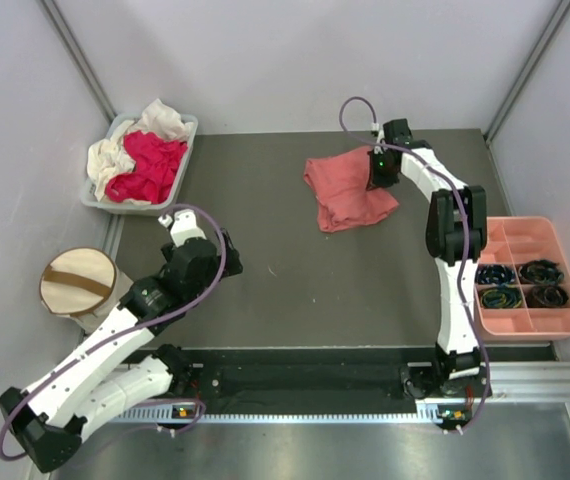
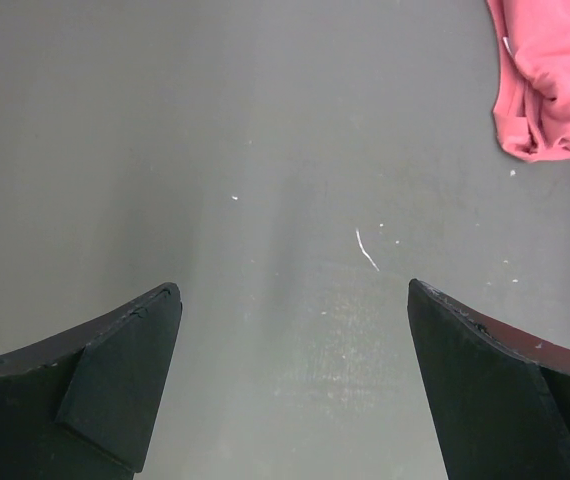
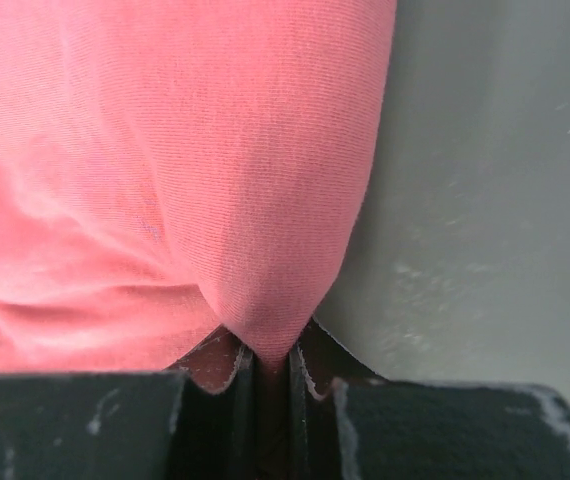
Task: Fold and stack the t-shirts
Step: Put the neatly folded tshirt into the corner of the board with the right arm
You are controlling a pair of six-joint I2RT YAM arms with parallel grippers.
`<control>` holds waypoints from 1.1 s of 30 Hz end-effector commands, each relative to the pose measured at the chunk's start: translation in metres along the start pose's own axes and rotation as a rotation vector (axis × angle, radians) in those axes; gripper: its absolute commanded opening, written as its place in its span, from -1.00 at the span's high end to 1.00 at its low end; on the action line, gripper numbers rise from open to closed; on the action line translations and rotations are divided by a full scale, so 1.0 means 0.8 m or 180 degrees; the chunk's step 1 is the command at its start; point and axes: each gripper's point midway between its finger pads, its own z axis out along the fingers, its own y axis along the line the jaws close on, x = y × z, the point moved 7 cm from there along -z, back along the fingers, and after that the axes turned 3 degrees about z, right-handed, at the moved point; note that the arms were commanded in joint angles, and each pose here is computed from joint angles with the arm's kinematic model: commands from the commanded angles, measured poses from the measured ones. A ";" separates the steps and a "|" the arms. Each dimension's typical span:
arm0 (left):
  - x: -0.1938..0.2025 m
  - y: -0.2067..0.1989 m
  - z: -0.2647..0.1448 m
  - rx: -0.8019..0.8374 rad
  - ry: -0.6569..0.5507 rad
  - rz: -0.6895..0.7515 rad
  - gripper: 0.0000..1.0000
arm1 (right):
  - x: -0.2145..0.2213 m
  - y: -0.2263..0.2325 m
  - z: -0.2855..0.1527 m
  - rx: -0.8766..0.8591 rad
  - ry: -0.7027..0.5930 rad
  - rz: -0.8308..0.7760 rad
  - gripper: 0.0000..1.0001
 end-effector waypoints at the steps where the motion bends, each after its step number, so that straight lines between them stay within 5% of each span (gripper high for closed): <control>1: -0.008 0.001 -0.014 0.0087 -0.0047 -0.0054 -0.98 | -0.037 -0.027 -0.006 0.0343 -0.0195 -0.0209 1.00; 19: 0.011 -0.040 0.038 0.0239 0.0343 0.0242 -0.98 | -0.111 -0.230 -0.039 0.1132 -0.1006 0.0361 1.00; 33: 0.021 -0.034 0.036 0.0225 0.0451 0.0320 -0.98 | -0.134 -0.308 -0.041 0.1710 -0.1320 -0.0055 1.00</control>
